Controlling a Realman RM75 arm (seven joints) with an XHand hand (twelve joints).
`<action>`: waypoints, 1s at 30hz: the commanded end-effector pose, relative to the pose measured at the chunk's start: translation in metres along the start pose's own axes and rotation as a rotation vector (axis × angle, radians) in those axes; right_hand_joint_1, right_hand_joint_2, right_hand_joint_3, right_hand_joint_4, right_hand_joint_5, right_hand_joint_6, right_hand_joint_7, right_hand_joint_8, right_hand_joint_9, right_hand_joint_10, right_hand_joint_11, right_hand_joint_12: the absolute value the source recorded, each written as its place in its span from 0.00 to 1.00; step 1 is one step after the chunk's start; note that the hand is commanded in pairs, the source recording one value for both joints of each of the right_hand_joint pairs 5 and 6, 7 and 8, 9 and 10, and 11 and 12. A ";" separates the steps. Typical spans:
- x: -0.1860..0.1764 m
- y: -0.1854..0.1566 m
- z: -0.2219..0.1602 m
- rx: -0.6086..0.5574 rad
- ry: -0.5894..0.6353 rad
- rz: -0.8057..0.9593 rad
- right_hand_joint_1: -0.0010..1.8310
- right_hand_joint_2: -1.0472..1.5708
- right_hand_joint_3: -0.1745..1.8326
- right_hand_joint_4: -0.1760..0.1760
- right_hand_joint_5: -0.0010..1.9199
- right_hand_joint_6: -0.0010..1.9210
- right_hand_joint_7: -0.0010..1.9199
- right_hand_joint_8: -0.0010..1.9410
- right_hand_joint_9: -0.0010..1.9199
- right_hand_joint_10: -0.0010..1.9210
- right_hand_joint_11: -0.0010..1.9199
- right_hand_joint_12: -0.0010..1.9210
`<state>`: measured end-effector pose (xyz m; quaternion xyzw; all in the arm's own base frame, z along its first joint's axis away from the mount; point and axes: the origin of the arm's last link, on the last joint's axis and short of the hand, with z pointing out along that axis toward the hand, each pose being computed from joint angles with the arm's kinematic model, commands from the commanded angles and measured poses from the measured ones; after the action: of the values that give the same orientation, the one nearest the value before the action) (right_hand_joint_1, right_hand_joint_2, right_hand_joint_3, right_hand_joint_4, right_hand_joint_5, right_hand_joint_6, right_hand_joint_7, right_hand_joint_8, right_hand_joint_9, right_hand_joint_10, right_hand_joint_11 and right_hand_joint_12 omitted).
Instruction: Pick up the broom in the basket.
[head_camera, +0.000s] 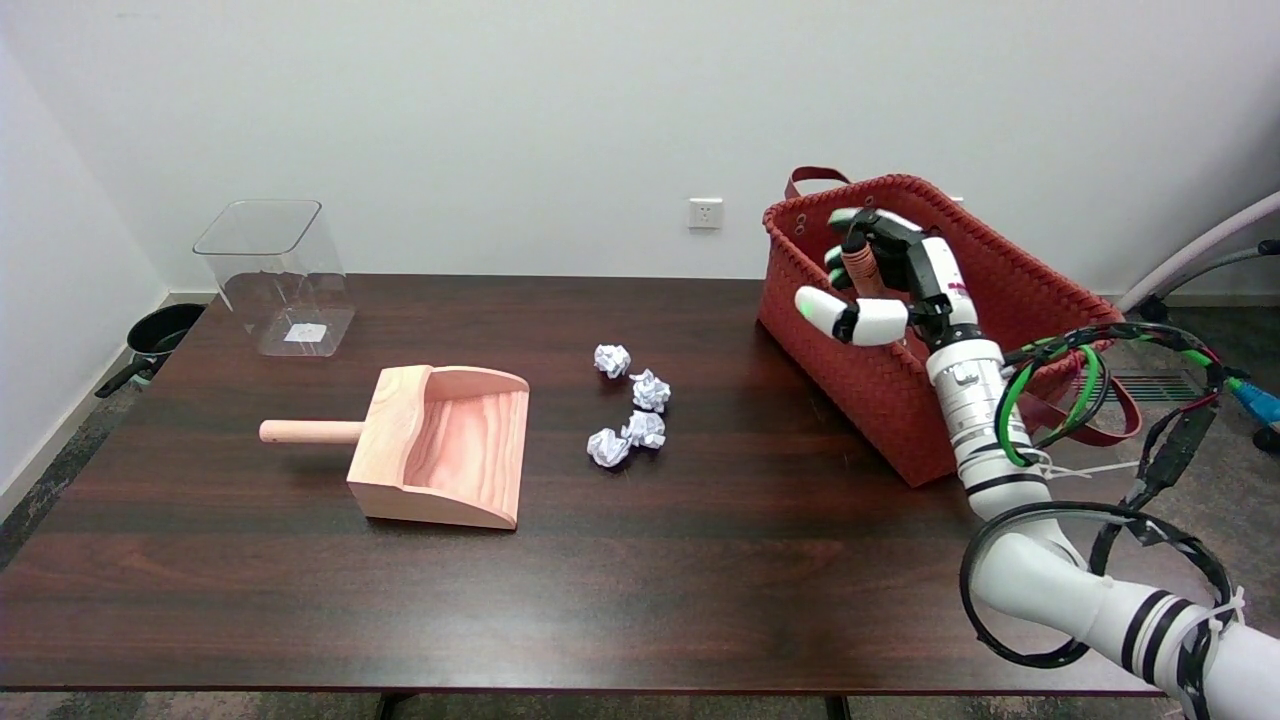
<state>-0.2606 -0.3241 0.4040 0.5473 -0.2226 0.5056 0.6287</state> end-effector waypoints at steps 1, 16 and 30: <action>0.005 0.012 0.001 -0.033 0.019 -0.013 0.55 0.56 0.52 0.50 0.71 0.71 0.67 0.66 0.73 0.73 0.65 0.65; 0.002 0.004 0.013 0.007 0.030 -0.022 0.51 0.66 0.51 0.50 1.00 1.00 0.90 0.89 0.90 0.90 0.86 0.86; 0.004 -0.018 0.027 0.092 0.105 0.013 0.48 0.68 0.47 0.50 1.00 1.00 0.92 0.91 0.91 0.91 0.88 0.88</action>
<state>-0.2571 -0.3356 0.4100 0.5435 -0.2023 0.5145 0.6317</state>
